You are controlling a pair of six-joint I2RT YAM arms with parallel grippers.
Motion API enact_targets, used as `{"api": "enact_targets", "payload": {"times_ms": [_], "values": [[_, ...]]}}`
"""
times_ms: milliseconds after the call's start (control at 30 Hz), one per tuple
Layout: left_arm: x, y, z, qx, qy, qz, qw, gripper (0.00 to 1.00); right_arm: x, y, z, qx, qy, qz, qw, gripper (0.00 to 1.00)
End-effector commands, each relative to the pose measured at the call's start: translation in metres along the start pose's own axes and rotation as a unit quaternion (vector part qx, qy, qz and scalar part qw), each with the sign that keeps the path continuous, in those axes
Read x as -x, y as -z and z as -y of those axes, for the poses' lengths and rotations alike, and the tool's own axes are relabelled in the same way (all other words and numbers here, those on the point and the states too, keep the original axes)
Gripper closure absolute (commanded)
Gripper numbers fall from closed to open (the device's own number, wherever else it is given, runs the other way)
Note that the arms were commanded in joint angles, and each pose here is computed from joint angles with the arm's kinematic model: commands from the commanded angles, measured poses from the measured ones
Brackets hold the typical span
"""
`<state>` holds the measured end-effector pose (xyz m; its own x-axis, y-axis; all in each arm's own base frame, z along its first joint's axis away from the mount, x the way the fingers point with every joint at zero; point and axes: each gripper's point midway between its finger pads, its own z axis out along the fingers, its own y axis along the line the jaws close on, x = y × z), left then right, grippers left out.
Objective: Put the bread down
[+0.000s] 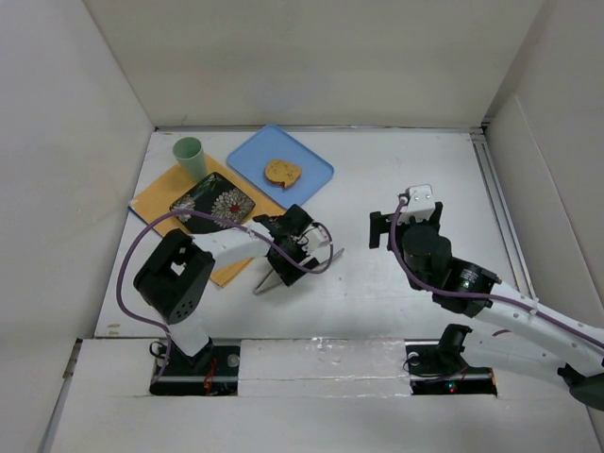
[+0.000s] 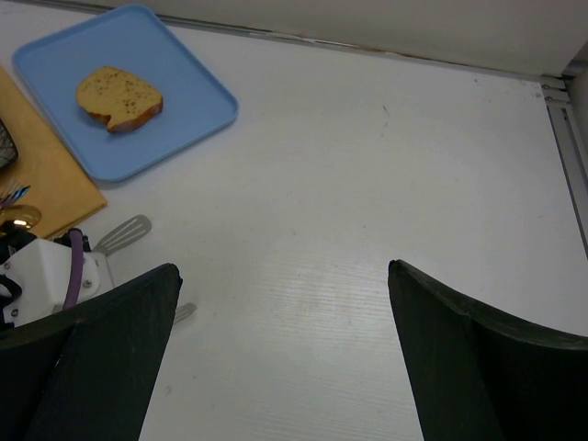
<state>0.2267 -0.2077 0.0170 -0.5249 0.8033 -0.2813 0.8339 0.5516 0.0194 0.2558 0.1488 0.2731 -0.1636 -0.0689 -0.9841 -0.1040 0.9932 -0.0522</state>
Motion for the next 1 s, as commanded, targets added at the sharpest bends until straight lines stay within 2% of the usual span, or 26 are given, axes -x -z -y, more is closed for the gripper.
{"api": "enact_targets", "payload": {"times_ms": [0, 67, 133, 367, 600, 633, 967], "values": [[-0.008, 0.0, -0.001, 0.008, 0.002, -0.024, 1.0, 0.32, 0.013, 0.001, 0.006, -0.011, -0.017, 0.015, 1.0, 0.0], [-0.001, 0.003, -0.007, 0.021, 0.006, -0.021, 1.0, 0.45, 0.012, 0.001, 0.006, -0.011, -0.016, 0.014, 1.0, 0.0], [0.003, 0.007, -0.009, 0.027, 0.012, -0.024, 0.999, 0.49, 0.012, 0.001, 0.006, -0.011, -0.016, 0.014, 1.0, 0.0], [0.02, 0.012, 0.007, 0.028, -0.01, -0.019, 0.999, 0.49, 0.011, -0.001, 0.004, -0.012, -0.013, 0.012, 1.0, 0.0], [0.047, 0.037, 0.009, 0.03, 0.019, -0.005, 0.999, 0.48, 0.01, -0.001, 0.003, -0.01, -0.012, 0.011, 1.0, 0.0], [0.048, 0.043, 0.002, 0.05, 0.02, -0.006, 0.999, 0.49, 0.01, -0.001, 0.004, -0.011, -0.012, 0.011, 1.0, 0.0], [0.076, 0.081, -0.003, 0.068, 0.04, 0.062, 0.995, 0.54, 0.01, -0.002, 0.002, -0.01, -0.011, 0.01, 1.0, 0.0]]}}
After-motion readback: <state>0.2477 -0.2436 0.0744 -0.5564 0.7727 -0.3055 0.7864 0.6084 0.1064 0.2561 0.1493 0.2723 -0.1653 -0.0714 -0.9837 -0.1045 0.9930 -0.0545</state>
